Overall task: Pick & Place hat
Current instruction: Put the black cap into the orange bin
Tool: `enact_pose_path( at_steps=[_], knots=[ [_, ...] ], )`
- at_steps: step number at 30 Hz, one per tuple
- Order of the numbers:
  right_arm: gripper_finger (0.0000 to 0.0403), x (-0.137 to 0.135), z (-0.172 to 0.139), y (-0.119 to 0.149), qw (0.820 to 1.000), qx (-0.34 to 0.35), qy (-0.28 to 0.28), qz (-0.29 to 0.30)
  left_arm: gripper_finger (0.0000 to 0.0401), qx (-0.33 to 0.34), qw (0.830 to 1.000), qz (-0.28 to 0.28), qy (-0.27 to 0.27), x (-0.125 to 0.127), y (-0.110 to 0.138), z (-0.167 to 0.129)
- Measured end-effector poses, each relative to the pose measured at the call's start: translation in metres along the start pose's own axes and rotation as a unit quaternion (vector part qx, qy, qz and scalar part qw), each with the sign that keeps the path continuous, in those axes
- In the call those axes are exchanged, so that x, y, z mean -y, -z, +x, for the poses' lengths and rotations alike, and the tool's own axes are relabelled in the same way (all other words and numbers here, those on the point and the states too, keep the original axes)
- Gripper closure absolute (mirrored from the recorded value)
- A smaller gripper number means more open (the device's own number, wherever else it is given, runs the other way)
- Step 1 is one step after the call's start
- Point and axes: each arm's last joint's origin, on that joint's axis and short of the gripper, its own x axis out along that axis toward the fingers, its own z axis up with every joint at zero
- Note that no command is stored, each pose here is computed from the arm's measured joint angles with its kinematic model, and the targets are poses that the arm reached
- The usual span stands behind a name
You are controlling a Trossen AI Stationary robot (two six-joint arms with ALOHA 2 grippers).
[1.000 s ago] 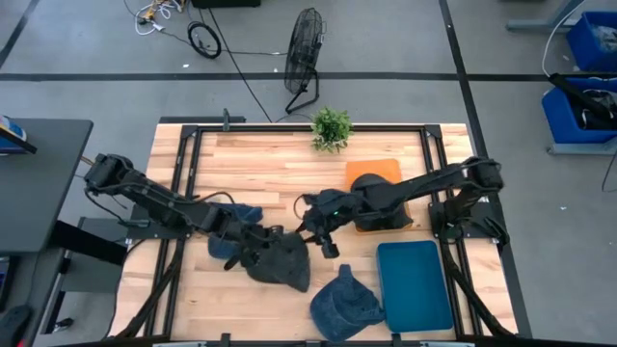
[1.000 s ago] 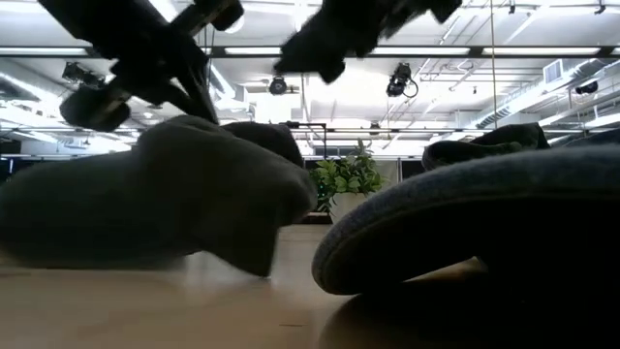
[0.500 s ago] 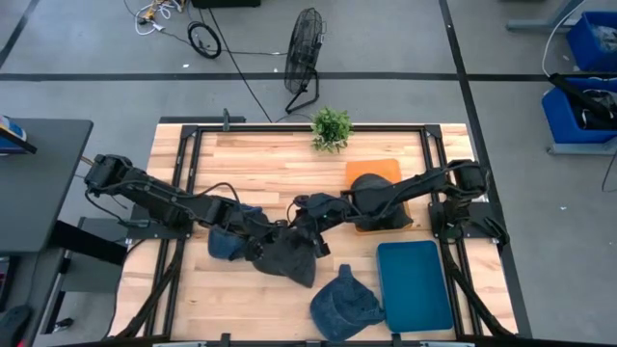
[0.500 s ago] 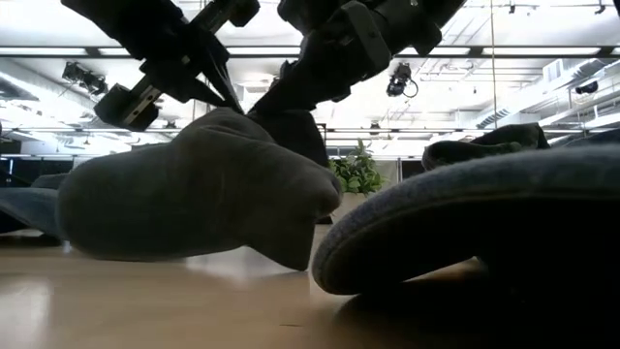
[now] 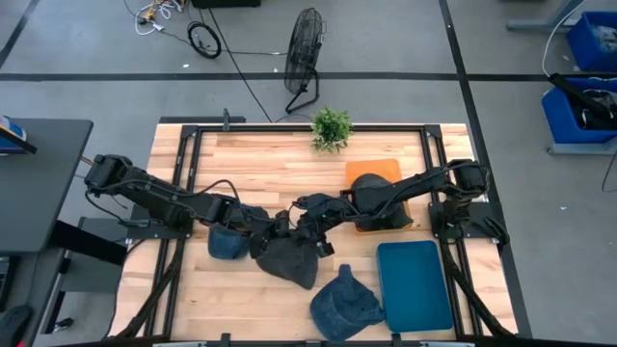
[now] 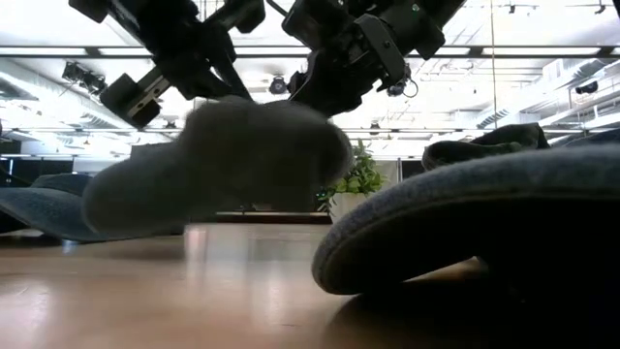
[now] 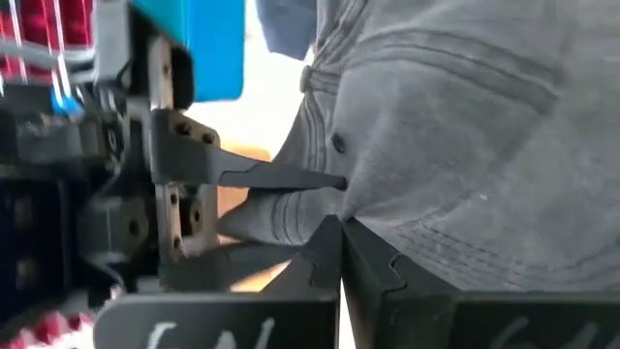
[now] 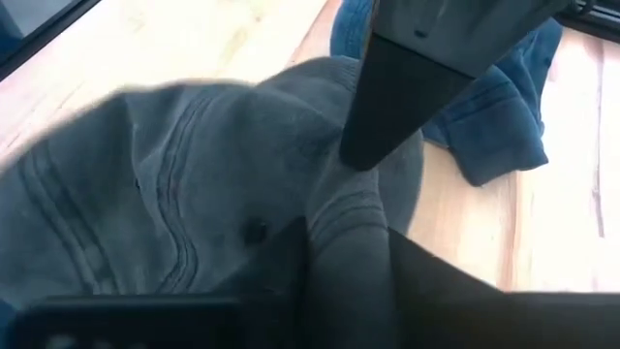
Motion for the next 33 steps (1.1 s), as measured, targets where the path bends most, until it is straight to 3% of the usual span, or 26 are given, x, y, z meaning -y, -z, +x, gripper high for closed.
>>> enact_pose_path(
  at_steps=[5,13,18,21,26,33],
  knots=[
    [0.0385,-0.001,0.000,0.001,1.000,-0.005,-0.004,0.008,0.0379,0.000,0.997,-0.071,-0.002,0.000,0.000,0.000],
    [0.0362,0.000,0.000,0.002,0.998,-0.010,0.003,0.067,0.0294,-0.002,0.991,-0.134,-0.007,-0.001,0.000,0.000],
    [0.0386,0.004,-0.001,0.003,0.983,-0.021,0.085,0.161,0.0264,-0.003,0.979,-0.203,-0.008,-0.001,0.000,0.000],
    [0.0389,0.004,-0.012,0.002,0.975,-0.039,0.119,0.185,0.0263,-0.002,0.967,-0.253,-0.007,-0.001,0.000,0.000],
    [0.0389,-0.004,-0.061,-0.011,0.941,-0.080,0.252,0.213,0.0272,-0.003,0.947,-0.322,-0.005,0.000,0.000,0.000],
    [0.0389,-0.019,-0.170,-0.029,0.890,-0.080,0.351,0.279,0.0279,-0.044,0.945,-0.323,-0.033,-0.002,0.004,0.000]
  ],
)
